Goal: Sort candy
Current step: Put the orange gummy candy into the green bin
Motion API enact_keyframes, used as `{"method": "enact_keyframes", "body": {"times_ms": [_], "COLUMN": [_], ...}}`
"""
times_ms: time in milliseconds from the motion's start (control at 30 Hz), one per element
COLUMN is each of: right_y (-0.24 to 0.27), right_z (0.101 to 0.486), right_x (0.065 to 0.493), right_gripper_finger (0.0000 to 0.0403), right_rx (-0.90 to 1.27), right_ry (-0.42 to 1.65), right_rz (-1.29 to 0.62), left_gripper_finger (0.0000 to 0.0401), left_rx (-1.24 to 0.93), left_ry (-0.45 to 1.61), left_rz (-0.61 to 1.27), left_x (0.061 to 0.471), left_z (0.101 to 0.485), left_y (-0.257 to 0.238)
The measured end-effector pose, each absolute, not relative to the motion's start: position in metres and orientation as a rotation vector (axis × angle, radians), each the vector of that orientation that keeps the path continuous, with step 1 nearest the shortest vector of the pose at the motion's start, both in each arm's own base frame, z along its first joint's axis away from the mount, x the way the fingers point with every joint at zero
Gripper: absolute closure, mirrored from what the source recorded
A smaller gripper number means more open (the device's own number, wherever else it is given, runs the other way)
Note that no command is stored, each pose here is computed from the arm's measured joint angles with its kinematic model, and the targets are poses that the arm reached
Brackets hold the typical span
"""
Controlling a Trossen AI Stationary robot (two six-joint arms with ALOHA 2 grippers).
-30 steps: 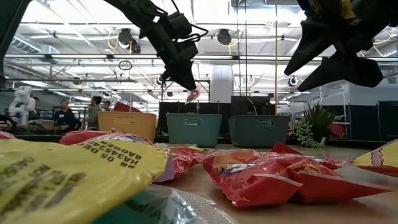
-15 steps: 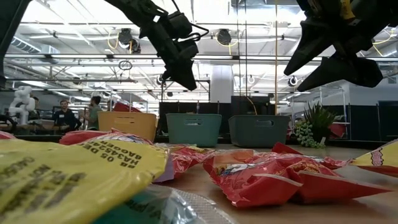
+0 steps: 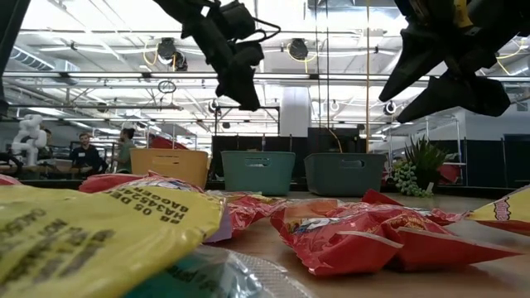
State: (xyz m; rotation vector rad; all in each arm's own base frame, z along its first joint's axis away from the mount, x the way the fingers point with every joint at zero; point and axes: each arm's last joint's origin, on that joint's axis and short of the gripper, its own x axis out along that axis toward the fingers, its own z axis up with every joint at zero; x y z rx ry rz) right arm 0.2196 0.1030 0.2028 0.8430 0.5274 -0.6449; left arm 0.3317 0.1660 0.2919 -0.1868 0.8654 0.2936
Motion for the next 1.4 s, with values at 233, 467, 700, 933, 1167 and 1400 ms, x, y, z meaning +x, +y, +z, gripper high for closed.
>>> {"method": "enact_keyframes", "body": {"times_ms": [233,467,700,933,1167,1400], "right_y": [0.103,0.103,0.104,0.105,0.106,0.106], "right_z": [0.203,0.203,0.203,0.202,0.202,0.202], "right_x": [0.22,0.22,0.22,0.22,0.22,0.22], "right_gripper_finger": [0.0211,0.0211,0.0211,0.0211,0.0211,0.0211], "right_rx": [0.842,0.845,0.854,0.861,0.854,0.845], "right_ry": [0.528,0.526,0.549,0.57,0.598,0.599], "right_rz": [-0.645,-0.643,-0.628,-0.614,-0.592,-0.584], "left_gripper_finger": [0.0294,0.0294,0.0294,0.0294,0.0294,0.0294], "left_rx": [-0.194,-0.138,-0.132,-0.091,-0.05,0.007], "left_ry": [1.002,1.062,1.1,1.079,1.08,1.05], "left_rz": [0.205,0.072,0.042,0.027,0.045,0.014], "left_x": [0.334,0.345,0.347,0.342,0.329,0.317], "left_z": [0.288,0.276,0.247,0.209,0.175,0.149], "left_y": [0.127,0.075,0.033,0.004,0.0,0.002]}}
